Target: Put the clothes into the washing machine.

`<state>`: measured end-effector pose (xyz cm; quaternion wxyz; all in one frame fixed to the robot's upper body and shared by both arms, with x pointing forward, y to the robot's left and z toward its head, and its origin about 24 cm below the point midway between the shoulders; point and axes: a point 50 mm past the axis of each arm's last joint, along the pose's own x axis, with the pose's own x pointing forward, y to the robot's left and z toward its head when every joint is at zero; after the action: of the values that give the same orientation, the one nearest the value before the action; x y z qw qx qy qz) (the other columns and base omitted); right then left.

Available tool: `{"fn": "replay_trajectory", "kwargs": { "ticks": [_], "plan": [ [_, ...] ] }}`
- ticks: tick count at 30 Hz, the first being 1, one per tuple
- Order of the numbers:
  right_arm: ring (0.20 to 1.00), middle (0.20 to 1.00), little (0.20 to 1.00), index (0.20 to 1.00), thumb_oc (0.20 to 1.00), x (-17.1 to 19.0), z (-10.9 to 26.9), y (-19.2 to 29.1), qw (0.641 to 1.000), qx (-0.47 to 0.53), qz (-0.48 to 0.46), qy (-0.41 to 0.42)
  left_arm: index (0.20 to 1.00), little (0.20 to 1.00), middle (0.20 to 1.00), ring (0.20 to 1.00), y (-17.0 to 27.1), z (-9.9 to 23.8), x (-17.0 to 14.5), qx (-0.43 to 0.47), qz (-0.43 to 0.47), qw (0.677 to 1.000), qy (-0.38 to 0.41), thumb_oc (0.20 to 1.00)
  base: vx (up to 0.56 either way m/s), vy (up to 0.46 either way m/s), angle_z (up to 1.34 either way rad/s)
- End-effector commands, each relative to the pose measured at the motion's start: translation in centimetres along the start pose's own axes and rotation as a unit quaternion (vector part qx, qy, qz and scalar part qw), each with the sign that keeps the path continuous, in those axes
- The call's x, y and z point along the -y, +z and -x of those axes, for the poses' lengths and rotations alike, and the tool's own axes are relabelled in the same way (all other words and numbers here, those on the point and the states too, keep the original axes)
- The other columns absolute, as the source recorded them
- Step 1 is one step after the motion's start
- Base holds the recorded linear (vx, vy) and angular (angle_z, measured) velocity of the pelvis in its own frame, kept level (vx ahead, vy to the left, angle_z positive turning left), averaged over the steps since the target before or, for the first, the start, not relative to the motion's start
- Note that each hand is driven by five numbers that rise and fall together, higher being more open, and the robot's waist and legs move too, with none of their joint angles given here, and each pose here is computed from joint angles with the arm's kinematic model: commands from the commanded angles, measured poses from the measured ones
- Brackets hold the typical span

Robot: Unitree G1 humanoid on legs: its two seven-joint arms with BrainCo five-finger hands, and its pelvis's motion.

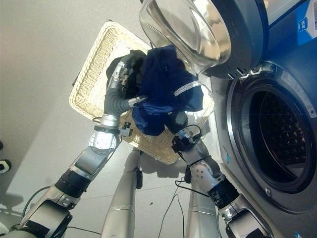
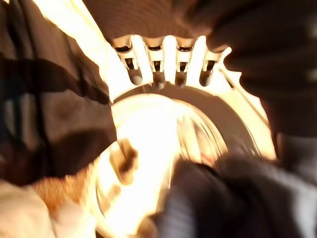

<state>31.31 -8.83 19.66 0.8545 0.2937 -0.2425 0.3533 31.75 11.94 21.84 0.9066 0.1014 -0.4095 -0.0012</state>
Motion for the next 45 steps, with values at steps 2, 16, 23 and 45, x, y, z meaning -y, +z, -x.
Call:
{"fn": "replay_trajectory", "kwargs": {
  "ticks": [2,16,23,45],
  "plan": [
    [0.200,0.200,0.200,0.200,0.200,-2.8,-1.3,3.9,0.989,0.132,-0.017,0.058,1.000,1.000,1.000,1.000,0.6,-0.4,-2.2,0.052,-0.066,0.992,0.099,1.000,0.00,0.000,0.00],
    [0.200,0.200,0.200,0.200,0.200,2.0,0.6,4.2,0.990,0.119,0.009,-0.076,1.000,1.000,1.000,1.000,0.6,-0.4,-4.5,0.135,-0.190,0.946,0.224,1.000,0.00,0.000,0.00],
    [0.200,0.200,0.200,0.200,0.200,8.6,4.7,3.3,0.973,0.070,-0.029,-0.218,1.000,1.000,1.000,1.000,-0.4,-1.4,-4.8,0.188,-0.315,0.911,0.189,1.000,0.00,0.048,-0.01],
    [0.200,0.200,0.200,0.200,0.200,19.4,13.0,12.5,0.811,0.234,-0.054,-0.533,1.000,1.000,1.000,1.000,-4.5,-4.6,-6.6,0.091,-0.432,0.891,0.102,1.000,0.01,0.020,-0.07]
  ]
}}
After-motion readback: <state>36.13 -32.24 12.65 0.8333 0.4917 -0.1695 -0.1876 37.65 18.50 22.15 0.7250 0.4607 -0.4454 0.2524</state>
